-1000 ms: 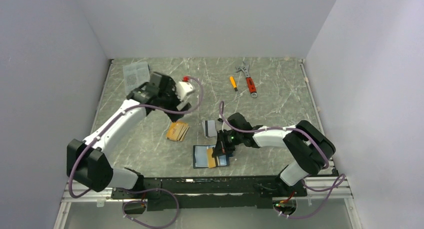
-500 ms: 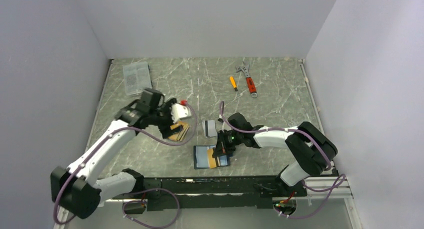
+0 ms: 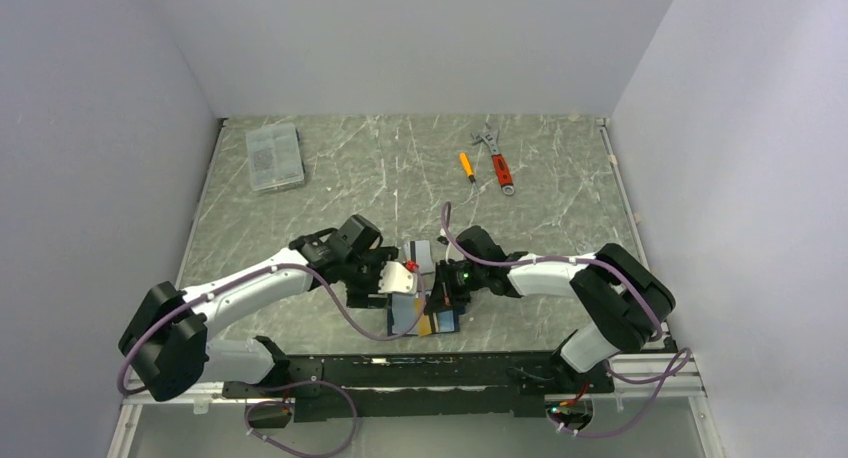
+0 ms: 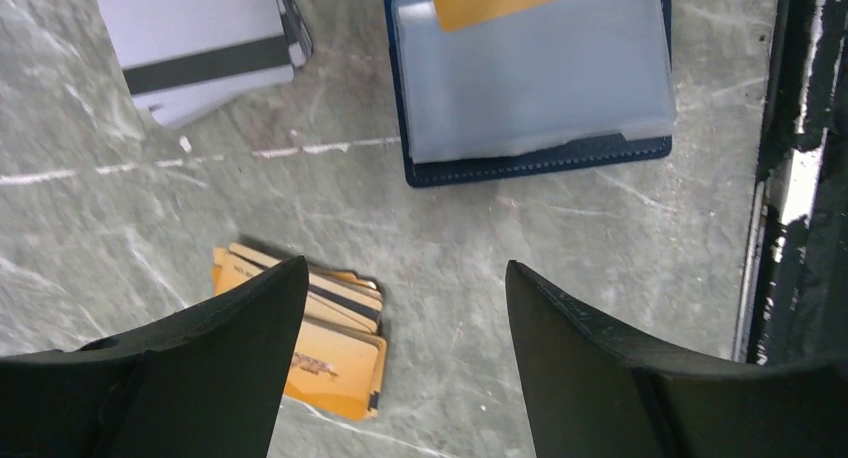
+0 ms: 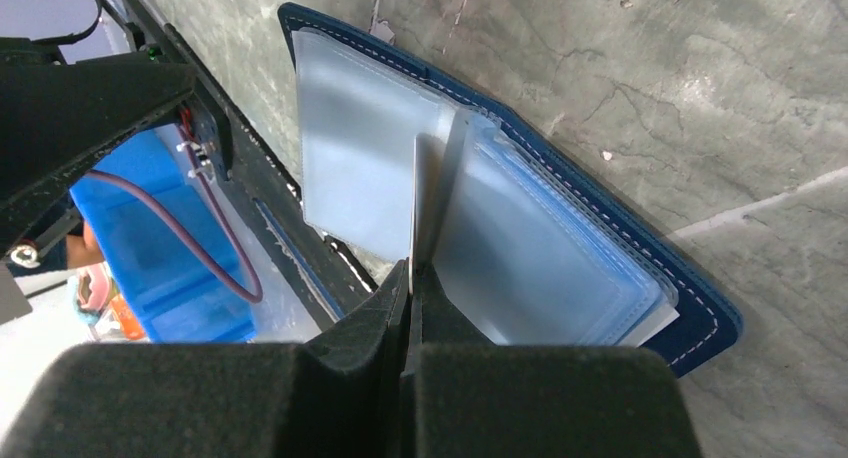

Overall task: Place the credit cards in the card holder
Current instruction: Insert the credit card into the card holder.

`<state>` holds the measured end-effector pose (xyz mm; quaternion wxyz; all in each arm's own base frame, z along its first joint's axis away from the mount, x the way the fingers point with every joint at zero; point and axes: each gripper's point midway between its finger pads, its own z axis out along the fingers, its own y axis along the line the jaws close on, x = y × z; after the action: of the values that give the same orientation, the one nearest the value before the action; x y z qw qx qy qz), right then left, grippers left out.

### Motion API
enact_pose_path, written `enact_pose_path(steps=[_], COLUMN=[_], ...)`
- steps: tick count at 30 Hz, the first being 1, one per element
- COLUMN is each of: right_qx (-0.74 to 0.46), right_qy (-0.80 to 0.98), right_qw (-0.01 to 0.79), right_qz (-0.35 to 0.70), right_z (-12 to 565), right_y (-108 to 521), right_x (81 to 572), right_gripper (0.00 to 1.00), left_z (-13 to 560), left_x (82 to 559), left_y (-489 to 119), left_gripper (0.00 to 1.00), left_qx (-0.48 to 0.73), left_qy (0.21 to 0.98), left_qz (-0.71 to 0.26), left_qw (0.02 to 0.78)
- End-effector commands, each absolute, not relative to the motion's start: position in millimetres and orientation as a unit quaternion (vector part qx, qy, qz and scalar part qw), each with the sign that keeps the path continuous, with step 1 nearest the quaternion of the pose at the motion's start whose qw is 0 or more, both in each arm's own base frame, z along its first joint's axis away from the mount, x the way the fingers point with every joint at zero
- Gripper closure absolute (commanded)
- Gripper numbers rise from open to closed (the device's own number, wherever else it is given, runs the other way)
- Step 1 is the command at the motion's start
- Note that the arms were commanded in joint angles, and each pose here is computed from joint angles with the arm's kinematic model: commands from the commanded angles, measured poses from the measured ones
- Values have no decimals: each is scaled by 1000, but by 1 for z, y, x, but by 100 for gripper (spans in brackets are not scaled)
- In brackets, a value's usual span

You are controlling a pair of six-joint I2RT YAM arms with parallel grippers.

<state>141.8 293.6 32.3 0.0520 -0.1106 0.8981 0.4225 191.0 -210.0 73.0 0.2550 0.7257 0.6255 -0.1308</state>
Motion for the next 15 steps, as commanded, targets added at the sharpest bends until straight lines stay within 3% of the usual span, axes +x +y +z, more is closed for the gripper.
enact_pose_path(steps=[1,10,15], right_qx=[-105,-101,-97], right_qy=[888,888,890], right_qw=[77,78,76], right_qz=[441,441,438], right_z=[43,42,40], right_y=[300,300,297], right_x=[150,153,156], right_gripper=[100,100,100], left_z=[82,58,47], left_x=[201,188,171], left_y=[-238,-265,-266], left_gripper=[23,30,44], left_qx=[752,818,824], left_qy=[581,502,500], left_qz=[-118,-95,-117], left_qw=[288,264,239])
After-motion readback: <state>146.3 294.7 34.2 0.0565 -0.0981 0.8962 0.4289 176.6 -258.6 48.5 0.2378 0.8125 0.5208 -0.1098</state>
